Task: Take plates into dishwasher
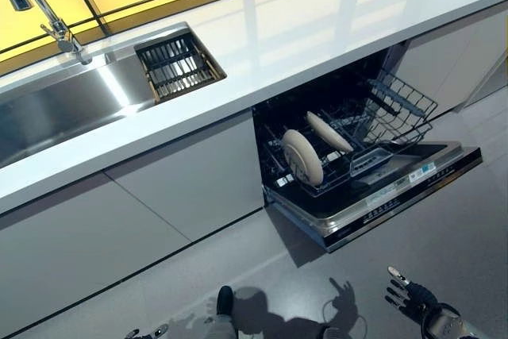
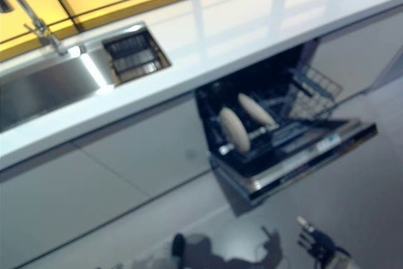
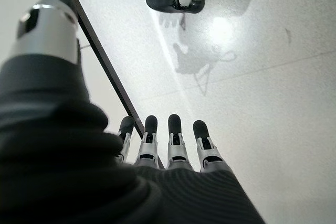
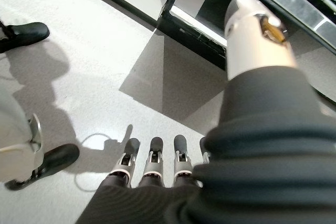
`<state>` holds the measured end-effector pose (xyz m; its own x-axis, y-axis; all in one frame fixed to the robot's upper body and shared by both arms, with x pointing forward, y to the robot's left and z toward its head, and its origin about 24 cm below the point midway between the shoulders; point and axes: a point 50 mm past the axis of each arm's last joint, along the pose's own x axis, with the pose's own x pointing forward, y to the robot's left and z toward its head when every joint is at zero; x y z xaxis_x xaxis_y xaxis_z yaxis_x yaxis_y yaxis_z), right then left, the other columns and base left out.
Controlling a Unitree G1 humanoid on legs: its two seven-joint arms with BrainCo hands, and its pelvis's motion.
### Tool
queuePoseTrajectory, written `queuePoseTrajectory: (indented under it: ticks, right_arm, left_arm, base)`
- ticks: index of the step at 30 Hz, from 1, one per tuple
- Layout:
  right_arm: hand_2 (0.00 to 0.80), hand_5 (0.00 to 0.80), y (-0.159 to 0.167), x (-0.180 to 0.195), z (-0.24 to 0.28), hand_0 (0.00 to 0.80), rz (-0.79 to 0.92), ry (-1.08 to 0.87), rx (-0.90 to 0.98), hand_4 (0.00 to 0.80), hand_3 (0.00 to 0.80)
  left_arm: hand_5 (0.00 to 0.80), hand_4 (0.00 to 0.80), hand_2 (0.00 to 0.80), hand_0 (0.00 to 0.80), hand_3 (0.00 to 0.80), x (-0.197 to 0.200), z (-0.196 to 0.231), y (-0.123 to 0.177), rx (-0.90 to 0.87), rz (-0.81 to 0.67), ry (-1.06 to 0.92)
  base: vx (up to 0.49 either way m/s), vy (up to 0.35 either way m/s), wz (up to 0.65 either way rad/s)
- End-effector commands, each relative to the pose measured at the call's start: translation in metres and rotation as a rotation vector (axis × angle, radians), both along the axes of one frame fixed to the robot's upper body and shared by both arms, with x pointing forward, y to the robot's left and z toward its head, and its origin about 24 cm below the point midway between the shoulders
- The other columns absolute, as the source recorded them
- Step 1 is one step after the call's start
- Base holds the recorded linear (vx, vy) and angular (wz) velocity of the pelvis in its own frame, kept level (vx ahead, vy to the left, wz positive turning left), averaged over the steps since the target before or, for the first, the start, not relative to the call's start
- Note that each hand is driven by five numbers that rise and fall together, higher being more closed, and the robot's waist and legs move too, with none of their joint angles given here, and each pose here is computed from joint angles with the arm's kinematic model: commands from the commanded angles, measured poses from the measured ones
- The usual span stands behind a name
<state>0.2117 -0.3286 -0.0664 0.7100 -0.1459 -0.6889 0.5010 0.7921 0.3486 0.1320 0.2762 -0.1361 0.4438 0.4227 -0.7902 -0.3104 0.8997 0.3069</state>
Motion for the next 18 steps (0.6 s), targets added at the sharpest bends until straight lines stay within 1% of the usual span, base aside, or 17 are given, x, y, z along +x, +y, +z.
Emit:
queuePoseTrajectory:
  ticks: [1, 10, 18]
  right_arm:
    - [0.0, 0.0, 0.007, 0.035, 0.023, 0.0, -0.01, -0.158, 0.024, 0.0, 0.0]
    - [0.0, 0.0, 0.015, 0.063, 0.042, 0.0, -0.003, -0.241, 0.044, 0.0, 0.0]
    - [0.0, 0.0, 0.006, 0.096, 0.085, 0.0, -0.01, -0.331, -0.007, 0.0, 0.0]
  left_arm:
    - [0.0, 0.0, 0.0, 0.0, 0.0, 0.027, 0.014, 0.008, 0.019, -0.001, -0.097]
    - [0.0, 0.0, 0.0, 0.0, 0.0, 0.033, 0.015, 0.004, -0.002, -0.01, -0.106]
    - [0.0, 0.0, 0.0, 0.0, 0.0, 0.035, 0.016, 0.003, -0.014, -0.011, -0.109]
  base:
    - [-0.044, 0.02, -0.01]
    - [-0.014, 0.03, 0.07]
    - [0.022, 0.031, 0.08]
